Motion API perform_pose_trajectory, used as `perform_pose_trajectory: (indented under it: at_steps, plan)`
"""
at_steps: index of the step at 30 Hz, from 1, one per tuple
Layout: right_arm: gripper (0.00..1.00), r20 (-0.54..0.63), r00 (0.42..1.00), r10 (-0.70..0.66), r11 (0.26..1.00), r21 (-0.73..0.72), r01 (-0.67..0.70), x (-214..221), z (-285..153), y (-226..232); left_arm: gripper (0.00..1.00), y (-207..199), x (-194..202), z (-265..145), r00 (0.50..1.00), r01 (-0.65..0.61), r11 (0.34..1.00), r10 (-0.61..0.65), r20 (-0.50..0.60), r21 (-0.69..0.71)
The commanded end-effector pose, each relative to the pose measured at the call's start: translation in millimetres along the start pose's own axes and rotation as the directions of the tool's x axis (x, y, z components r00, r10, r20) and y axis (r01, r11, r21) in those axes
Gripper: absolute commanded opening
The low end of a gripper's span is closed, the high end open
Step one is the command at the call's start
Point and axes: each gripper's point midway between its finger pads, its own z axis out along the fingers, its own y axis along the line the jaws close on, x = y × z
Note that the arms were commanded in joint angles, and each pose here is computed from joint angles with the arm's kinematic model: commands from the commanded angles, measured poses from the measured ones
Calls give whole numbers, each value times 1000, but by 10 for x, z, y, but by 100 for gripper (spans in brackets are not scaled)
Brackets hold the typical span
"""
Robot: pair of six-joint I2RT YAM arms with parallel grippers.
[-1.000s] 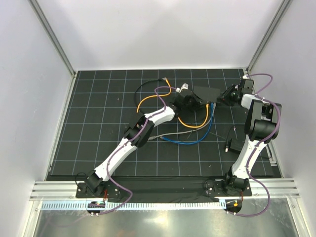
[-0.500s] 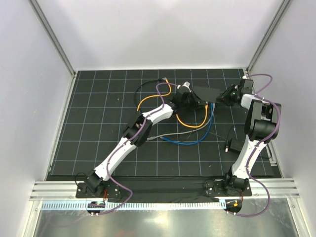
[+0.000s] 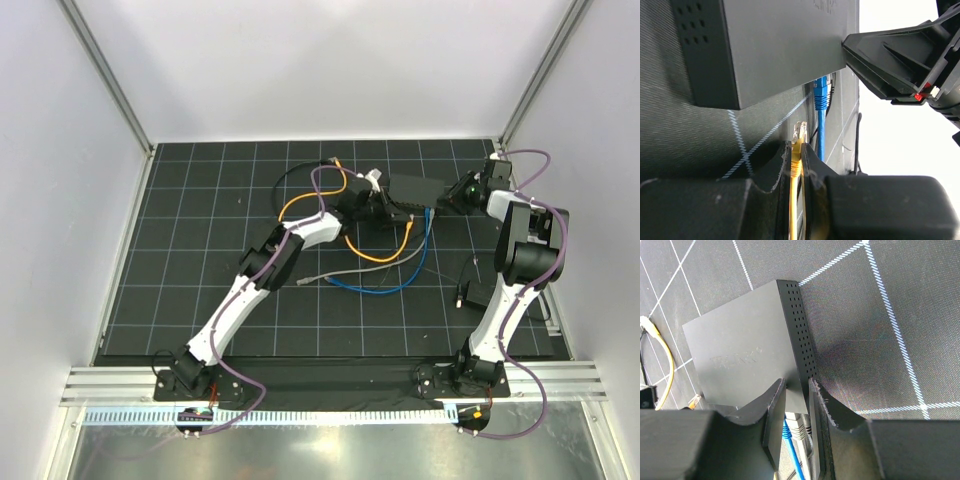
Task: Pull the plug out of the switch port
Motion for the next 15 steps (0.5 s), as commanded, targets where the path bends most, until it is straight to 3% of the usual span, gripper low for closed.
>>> perform_pose_trajectory:
  at_steps: [1, 10, 15]
  plan:
    - [32, -8, 1000, -3, 1000, -13, 2, 15, -29, 56, 0, -466, -269, -224, 994, -105, 993, 103, 33, 52]
    - [32, -13, 1000, 1, 1000, -16, -1, 23, -29, 48, 0, -613, -620, -596, 973, -221, 975, 220, 67, 8]
    - [32, -13, 1000, -3, 1000, -24, 2, 15, -27, 63, 0, -667, -838, -821, 974, -225, 971, 227, -13, 74]
